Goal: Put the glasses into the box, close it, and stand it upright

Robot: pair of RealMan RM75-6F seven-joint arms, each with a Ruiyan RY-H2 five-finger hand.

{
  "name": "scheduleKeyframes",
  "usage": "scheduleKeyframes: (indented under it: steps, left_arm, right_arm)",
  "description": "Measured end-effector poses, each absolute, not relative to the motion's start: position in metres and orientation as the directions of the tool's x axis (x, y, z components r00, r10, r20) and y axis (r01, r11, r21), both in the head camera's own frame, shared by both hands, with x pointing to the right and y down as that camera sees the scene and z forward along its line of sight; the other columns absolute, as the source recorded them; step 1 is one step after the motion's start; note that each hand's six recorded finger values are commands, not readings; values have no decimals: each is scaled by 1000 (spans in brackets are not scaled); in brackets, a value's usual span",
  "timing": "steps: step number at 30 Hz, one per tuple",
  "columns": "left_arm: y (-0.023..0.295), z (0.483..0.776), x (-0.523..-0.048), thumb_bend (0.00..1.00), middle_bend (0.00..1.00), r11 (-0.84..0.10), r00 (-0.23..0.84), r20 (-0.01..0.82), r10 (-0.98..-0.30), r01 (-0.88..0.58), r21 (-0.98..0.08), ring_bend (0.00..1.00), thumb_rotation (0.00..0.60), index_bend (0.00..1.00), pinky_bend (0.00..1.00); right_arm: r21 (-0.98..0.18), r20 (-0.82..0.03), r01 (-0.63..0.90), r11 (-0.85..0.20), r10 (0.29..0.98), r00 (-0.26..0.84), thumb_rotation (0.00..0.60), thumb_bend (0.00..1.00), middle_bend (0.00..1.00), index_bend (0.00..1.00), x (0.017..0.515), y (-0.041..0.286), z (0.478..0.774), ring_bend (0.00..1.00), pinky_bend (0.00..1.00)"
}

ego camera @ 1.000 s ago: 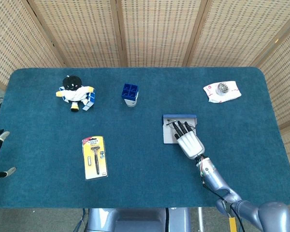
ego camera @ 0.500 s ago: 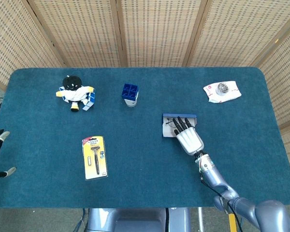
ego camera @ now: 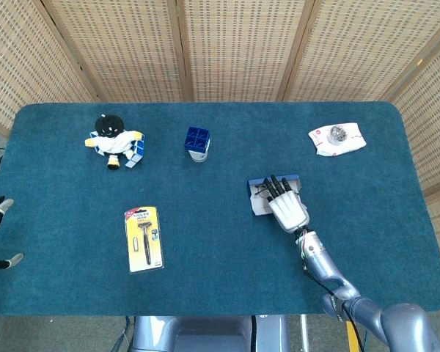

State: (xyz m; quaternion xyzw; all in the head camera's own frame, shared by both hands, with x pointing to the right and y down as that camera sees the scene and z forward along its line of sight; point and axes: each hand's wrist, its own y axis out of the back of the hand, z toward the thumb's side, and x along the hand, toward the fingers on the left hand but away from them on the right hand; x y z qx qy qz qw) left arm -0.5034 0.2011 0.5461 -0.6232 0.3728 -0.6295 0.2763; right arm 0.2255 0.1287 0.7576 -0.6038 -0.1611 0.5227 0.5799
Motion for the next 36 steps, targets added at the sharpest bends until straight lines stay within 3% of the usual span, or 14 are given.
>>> scheduleKeyframes:
  steps: [9, 20, 36]
  left_arm:
    - [202, 546, -502, 0, 0, -569, -63, 578, -814, -114, -814, 0, 600, 0, 0]
    - [203, 544, -501, 0, 0, -568, -54, 576, -816, -114, -815, 0, 600, 0, 0]
    - [204, 543, -500, 0, 0, -567, -50, 574, -817, -112, -816, 0, 600, 0, 0]
  right_arm:
    - [-891, -391, -400, -215, 810, 437, 600, 569, 138, 671, 234, 126, 742, 0, 192]
    - [-903, -315, -423, -77, 789, 528, 600, 569, 147, 679, 250, 129, 702, 0, 196]
    - [-852, -394, -523, -16, 678, 621, 600, 569, 160, 680, 289, 178, 676, 0, 200]
